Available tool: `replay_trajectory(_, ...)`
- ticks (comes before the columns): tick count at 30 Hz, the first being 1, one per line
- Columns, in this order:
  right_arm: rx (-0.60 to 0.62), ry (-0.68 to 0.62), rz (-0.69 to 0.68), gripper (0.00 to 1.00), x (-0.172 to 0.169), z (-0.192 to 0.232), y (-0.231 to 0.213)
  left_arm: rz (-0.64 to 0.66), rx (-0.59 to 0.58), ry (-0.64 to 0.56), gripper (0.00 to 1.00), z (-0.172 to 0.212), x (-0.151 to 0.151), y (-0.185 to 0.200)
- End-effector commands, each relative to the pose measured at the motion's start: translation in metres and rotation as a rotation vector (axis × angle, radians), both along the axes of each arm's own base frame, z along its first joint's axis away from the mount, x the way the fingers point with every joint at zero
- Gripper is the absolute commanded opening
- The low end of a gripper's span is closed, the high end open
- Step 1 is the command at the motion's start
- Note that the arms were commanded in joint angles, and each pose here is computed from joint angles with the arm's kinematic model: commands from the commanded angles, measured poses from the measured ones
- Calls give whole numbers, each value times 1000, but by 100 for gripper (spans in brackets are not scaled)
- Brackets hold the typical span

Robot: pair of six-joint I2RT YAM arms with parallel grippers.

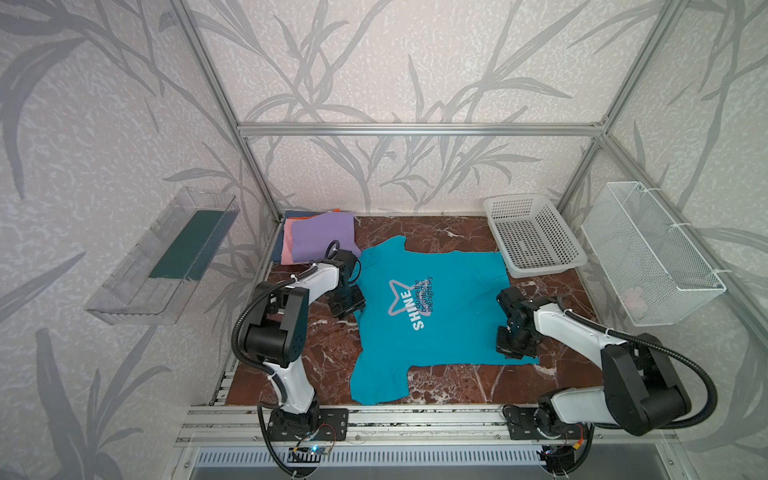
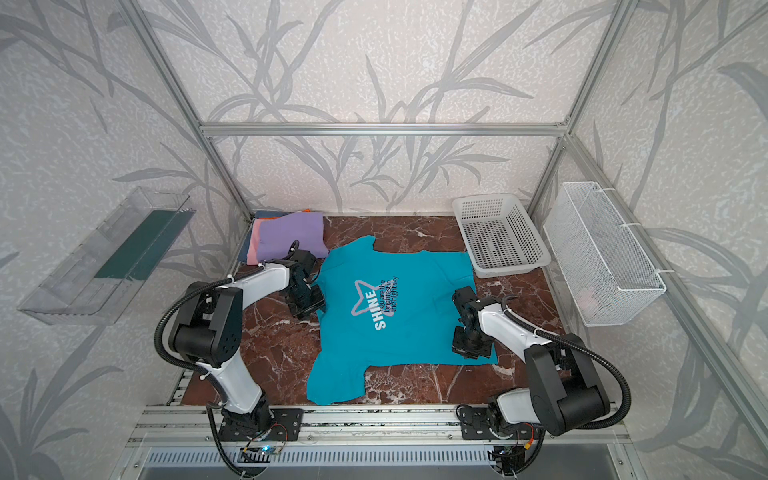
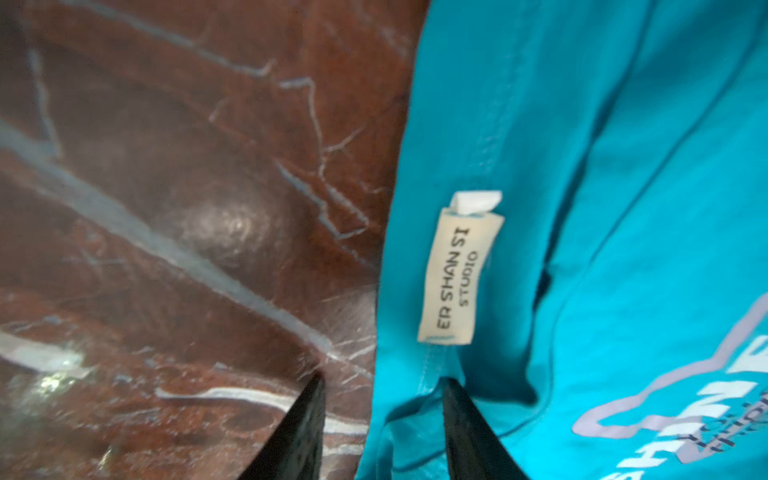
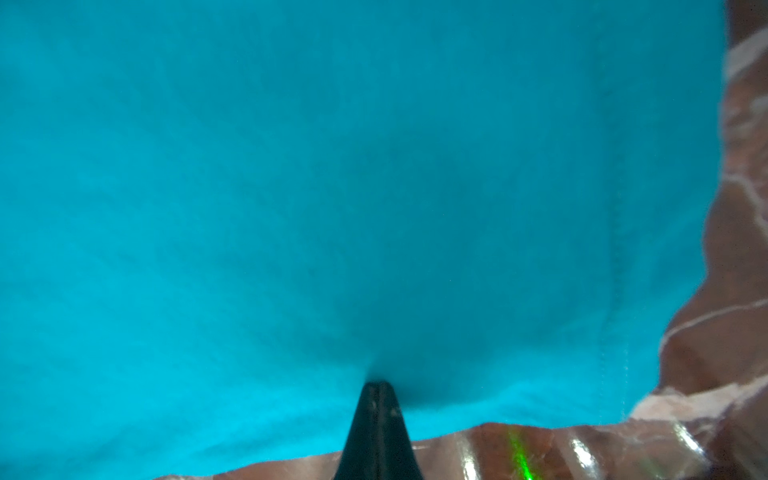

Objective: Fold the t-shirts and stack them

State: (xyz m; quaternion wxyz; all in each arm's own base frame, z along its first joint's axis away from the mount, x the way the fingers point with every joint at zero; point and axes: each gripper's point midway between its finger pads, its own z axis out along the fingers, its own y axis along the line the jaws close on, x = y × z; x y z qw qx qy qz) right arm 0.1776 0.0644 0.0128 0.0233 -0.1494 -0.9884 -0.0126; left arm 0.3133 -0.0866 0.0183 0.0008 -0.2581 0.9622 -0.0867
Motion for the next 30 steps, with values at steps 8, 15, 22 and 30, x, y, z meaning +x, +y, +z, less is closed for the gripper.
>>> replay_trajectory(8, -33, 34, 24, 0, -3, 4, -7, 23, 98, 25, 0, -3, 0, 21)
replay_trajectory(15, -25, 38, 6, 0, -5, 2, -10, 99, 148, 8, 0, 18, 5, 64)
replay_trajectory(22, -6, 39, 5, 0, -11, 8, -8, 142, 202, 10, 12, 26, 0, 87)
replay_trajectory(30, 39, -143, 162, 3, 14, 53, 34, 110, 199, -16, 41, 47, -16, 84)
